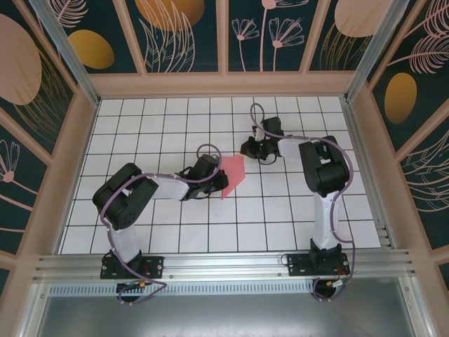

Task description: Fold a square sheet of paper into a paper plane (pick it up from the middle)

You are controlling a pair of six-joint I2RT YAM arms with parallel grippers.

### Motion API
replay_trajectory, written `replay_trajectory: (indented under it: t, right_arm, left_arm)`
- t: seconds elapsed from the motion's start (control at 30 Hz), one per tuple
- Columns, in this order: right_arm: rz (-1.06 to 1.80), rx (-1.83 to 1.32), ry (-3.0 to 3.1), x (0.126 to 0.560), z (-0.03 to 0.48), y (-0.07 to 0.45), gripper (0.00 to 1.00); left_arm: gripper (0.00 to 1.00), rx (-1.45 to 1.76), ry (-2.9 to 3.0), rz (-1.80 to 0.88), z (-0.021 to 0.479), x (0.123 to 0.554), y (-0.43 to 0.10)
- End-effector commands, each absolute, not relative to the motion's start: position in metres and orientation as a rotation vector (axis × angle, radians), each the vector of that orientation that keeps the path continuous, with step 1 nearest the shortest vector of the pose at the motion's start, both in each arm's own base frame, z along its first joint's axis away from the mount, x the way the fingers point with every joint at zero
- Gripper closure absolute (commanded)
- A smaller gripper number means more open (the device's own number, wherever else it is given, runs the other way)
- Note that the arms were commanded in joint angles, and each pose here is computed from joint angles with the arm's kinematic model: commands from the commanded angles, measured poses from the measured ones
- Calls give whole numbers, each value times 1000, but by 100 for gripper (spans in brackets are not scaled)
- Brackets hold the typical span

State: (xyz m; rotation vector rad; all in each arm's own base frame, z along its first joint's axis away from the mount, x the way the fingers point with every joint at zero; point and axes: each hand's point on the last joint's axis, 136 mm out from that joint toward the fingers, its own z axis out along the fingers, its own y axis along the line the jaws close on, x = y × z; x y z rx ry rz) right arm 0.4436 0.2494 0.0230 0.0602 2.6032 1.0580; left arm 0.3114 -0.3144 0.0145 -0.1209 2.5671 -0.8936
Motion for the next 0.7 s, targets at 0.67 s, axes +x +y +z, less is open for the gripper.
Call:
replay_trajectory:
  t: [0.67]
  right_arm:
    - [1173,-103,2710,354,15,293,96]
  left_arm:
    - [100,-23,2683,-818,-13,285,-300]
